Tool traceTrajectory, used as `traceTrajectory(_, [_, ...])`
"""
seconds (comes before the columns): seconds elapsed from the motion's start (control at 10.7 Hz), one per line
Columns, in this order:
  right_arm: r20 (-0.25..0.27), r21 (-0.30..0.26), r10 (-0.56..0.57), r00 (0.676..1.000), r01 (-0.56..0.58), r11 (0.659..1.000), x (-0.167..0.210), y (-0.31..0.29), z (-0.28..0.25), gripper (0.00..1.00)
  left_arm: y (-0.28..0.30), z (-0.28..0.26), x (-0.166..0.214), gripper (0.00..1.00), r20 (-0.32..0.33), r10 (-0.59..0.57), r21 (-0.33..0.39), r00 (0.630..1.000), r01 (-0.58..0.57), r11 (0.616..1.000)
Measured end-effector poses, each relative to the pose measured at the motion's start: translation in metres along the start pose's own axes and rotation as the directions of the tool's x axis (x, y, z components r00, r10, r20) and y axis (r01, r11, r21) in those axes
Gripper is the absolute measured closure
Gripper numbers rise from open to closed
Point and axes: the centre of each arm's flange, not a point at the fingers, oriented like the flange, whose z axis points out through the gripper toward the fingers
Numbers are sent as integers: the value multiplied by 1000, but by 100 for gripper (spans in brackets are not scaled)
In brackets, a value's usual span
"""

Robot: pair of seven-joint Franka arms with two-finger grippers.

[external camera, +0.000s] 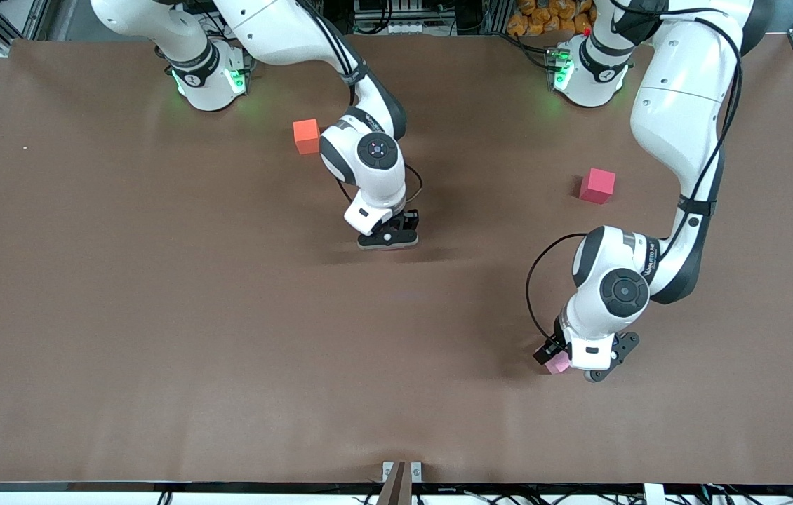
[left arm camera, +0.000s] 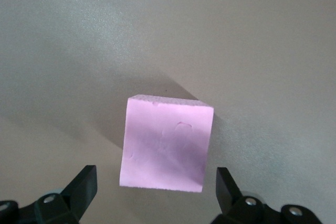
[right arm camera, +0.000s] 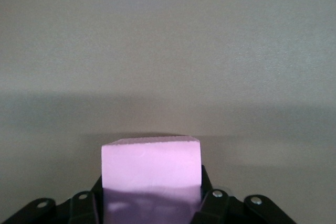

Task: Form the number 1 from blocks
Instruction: 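Grasp the second pink cube with the left gripper while the right gripper withdraws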

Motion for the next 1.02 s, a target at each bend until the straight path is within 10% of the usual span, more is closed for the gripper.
traceTrajectory(0.19, [-1,-1,3,1000,-3,1000,1,1,0,2,-1,7,0,0,-1,1,2,1000,-1,1000])
traceTrajectory(0.84, [14,8,182,983,-183,983,69,113,-90,0,-8,38,5,0,-35,40,19,999,-39,999])
traceTrajectory(1.02, [53,7,208,977,-208,978,91,175,-149,0,-2,43,-3,26,-59,79,21,995,-78,997])
